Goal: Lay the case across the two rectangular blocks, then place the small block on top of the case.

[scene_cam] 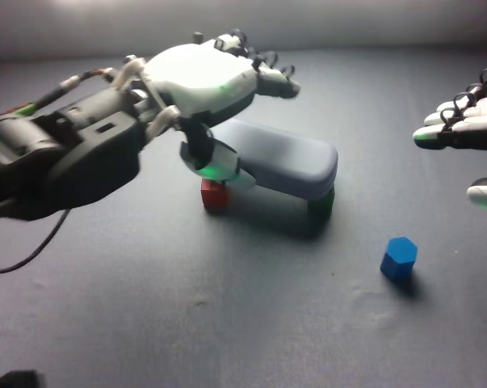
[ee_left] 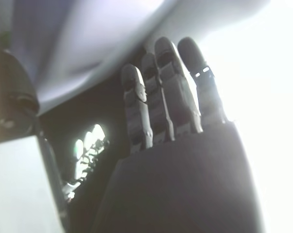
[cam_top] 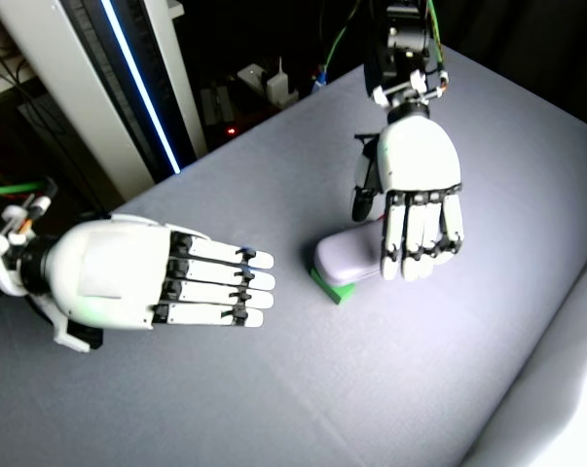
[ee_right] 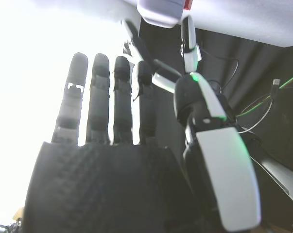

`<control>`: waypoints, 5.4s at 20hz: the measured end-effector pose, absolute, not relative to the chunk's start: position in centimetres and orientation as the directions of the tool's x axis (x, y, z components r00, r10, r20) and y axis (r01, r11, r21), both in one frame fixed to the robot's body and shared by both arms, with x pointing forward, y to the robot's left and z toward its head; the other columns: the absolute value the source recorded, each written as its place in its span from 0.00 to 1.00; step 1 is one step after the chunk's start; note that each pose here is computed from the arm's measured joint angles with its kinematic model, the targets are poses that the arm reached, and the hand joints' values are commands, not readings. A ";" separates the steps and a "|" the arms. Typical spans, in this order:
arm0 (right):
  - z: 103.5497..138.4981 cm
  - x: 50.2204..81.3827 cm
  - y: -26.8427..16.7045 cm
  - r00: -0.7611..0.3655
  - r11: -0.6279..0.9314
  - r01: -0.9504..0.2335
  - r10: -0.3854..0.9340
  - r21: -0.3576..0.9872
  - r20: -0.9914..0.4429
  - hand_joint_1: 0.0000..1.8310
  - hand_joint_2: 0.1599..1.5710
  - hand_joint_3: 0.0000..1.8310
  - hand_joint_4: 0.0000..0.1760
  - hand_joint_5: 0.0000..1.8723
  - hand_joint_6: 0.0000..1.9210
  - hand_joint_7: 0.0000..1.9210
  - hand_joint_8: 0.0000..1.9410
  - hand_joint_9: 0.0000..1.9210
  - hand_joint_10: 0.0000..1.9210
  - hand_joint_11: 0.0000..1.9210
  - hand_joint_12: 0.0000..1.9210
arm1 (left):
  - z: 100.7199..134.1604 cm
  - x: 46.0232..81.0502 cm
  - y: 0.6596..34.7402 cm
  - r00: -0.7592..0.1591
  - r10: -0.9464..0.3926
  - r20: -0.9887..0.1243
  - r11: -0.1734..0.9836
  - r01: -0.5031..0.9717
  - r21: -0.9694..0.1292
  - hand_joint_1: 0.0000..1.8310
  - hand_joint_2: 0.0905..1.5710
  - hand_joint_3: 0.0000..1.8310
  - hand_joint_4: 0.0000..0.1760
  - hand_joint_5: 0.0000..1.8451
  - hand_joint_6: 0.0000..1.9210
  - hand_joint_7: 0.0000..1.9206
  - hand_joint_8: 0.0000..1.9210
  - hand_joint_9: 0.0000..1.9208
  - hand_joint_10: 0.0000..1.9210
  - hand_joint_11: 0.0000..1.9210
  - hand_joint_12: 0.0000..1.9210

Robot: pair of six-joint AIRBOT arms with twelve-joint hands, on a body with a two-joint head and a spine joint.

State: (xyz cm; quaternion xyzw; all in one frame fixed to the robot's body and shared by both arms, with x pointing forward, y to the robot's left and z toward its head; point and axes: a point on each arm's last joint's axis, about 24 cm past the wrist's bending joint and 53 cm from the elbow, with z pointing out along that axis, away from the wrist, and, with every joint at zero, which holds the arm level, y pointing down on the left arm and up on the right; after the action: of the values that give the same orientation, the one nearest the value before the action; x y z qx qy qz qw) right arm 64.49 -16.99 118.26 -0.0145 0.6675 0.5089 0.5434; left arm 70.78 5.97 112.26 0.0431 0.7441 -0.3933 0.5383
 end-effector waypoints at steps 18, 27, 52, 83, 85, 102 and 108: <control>114.3 62.3 -10.9 -0.539 0.477 -0.634 0.291 0.608 -0.790 0.49 0.57 0.00 0.00 0.26 0.00 0.27 0.00 0.33 0.02 0.11 0.66 | 118.9 60.1 22.0 -0.161 -0.611 -0.775 0.655 0.449 -0.608 0.48 0.58 0.00 0.00 0.07 0.00 0.06 0.00 0.06 0.00 0.00 0.27; 112.1 63.4 -8.9 -0.542 0.523 -0.639 0.213 0.564 -0.813 0.56 0.60 0.00 0.00 0.26 0.00 0.25 0.00 0.30 0.00 0.06 0.67 | 118.6 60.0 23.3 -0.151 -0.660 -0.736 0.634 0.414 -0.654 0.52 0.57 0.00 0.00 0.09 0.00 0.08 0.00 0.07 0.00 0.00 0.28; 110.1 65.9 -9.0 -0.554 0.584 -0.587 0.217 0.562 -0.804 0.55 0.59 0.00 0.00 0.39 0.00 0.41 0.04 0.29 0.53 0.19 0.77 | 118.5 60.0 23.5 -0.147 -0.679 -0.720 0.620 0.410 -0.669 0.52 0.57 0.00 0.00 0.10 0.00 0.09 0.00 0.07 0.00 0.00 0.31; 110.0 65.4 -8.3 -0.559 0.570 -0.595 0.212 0.566 -0.801 0.54 0.54 0.00 0.00 0.38 0.12 0.31 0.42 0.32 0.62 0.26 0.82 | 118.2 60.0 23.5 -0.151 -0.695 -0.703 0.607 0.400 -0.686 0.52 0.58 0.00 0.00 0.11 0.00 0.10 0.00 0.10 0.00 0.00 0.40; 110.0 65.2 -8.1 -0.558 0.565 -0.604 0.204 0.562 -0.804 0.55 0.53 0.00 0.00 0.41 0.07 0.33 0.37 0.33 0.58 0.26 0.80 | 118.2 60.0 23.5 -0.152 -0.696 -0.701 0.606 0.399 -0.688 0.52 0.58 0.00 0.00 0.11 0.00 0.10 0.00 0.09 0.00 0.00 0.40; 110.2 65.1 -7.6 -0.556 0.556 -0.611 0.204 0.563 -0.806 0.65 0.58 0.00 0.00 0.38 0.54 0.48 0.43 0.44 0.57 0.38 0.76 | 118.1 60.0 23.5 -0.154 -0.704 -0.694 0.598 0.398 -0.695 0.51 0.58 0.00 0.00 0.11 0.00 0.10 0.00 0.10 0.00 0.00 0.39; 110.4 65.1 -7.6 -0.555 0.551 -0.612 0.211 0.567 -0.805 0.57 0.52 0.00 0.00 0.42 0.08 0.42 0.18 0.35 0.47 0.25 0.72 | 118.1 60.0 23.6 -0.153 -0.705 -0.693 0.598 0.397 -0.696 0.51 0.58 0.00 0.00 0.11 0.00 0.10 0.00 0.10 0.00 0.00 0.39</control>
State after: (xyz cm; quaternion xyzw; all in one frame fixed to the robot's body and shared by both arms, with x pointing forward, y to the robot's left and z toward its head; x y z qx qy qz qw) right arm 65.12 -7.59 110.41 -0.1328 0.7553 0.4550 0.4526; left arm 60.05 23.55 118.13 -0.1232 0.6249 -0.4312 0.6391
